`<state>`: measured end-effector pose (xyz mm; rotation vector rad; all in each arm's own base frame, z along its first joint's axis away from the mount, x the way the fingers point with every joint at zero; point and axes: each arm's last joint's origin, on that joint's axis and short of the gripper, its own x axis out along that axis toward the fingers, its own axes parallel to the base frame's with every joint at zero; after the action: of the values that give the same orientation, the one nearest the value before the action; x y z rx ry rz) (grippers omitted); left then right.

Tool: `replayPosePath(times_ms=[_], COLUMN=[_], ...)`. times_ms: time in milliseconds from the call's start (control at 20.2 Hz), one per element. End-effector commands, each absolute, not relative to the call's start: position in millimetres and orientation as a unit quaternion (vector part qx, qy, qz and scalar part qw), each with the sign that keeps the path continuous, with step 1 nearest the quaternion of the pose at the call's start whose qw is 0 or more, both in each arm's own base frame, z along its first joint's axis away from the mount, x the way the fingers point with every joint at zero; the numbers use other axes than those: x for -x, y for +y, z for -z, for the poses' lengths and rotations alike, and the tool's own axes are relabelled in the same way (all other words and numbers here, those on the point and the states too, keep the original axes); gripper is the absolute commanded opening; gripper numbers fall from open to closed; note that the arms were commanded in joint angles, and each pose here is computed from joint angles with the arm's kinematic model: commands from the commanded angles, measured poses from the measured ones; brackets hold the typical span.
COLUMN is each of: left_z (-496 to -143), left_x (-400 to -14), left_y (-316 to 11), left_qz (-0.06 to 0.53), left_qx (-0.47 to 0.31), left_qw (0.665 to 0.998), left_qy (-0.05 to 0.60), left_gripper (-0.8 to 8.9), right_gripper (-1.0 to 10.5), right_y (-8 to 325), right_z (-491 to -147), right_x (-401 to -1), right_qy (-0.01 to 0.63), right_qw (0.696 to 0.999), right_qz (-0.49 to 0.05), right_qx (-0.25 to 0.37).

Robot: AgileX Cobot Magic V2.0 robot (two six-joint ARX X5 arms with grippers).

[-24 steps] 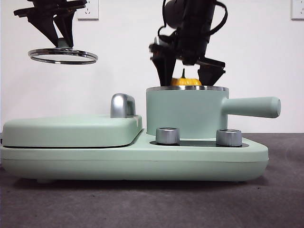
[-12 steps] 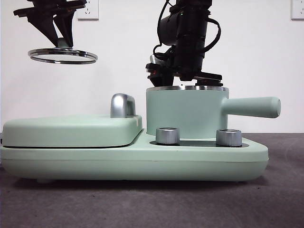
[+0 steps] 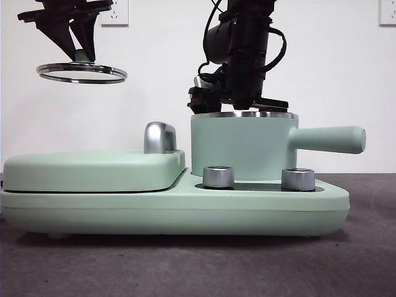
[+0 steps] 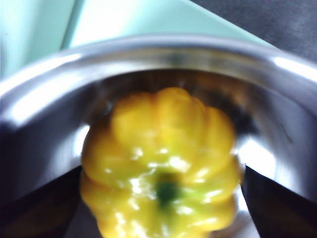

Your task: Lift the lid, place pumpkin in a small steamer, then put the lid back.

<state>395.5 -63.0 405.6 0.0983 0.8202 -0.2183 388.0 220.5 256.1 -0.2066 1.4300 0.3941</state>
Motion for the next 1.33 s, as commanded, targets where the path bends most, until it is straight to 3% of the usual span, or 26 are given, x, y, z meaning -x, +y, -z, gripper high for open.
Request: replayPosePath(times_ms=[49,444,593,790,1136,1333], left_z=[-418.4,-418.2,-418.1,-418.2,-417.4,-417.4], left_x=[-395.0,-394.8,-394.8,-393.3,-380.3,-363.7], left_y=[-63.1,-63.3,-64.2,-71.7,-122.5,-165.5], left_qz=[0.107,0.107,0.120,0.151,0.210,0.264], left_qx=[-0.042,-0.036,-0.029,-0.020,-0.043,-0.069], left_qw=[0.923,0.922,0.921,0.916,0.903,0.889], left_qy=[0.368,0.370,0.370,0.370,0.372,0.367], left_gripper=[0.22,0.22,0.22,0.22,0.22,0.22], right_gripper=[5.0,5.0,5.0,5.0,5.0,5.0], right_y=[222.5,205.7,185.7,150.8,87.7,62.1], right_z=[-257.3,-343.1,-389.3,-428.4,-417.4,-397.7], right_x=[-384.3,-353.8,-320.5,-252.9,-133.2,-89.4], right_qy=[0.668,0.586,0.538,0.502,0.472,0.352], right_qw=[0.715,0.781,0.815,0.833,0.843,0.892], right_qz=[-0.177,-0.201,-0.203,-0.226,-0.249,-0.283], right_qx=[0.103,0.079,0.078,0.064,0.065,0.016])
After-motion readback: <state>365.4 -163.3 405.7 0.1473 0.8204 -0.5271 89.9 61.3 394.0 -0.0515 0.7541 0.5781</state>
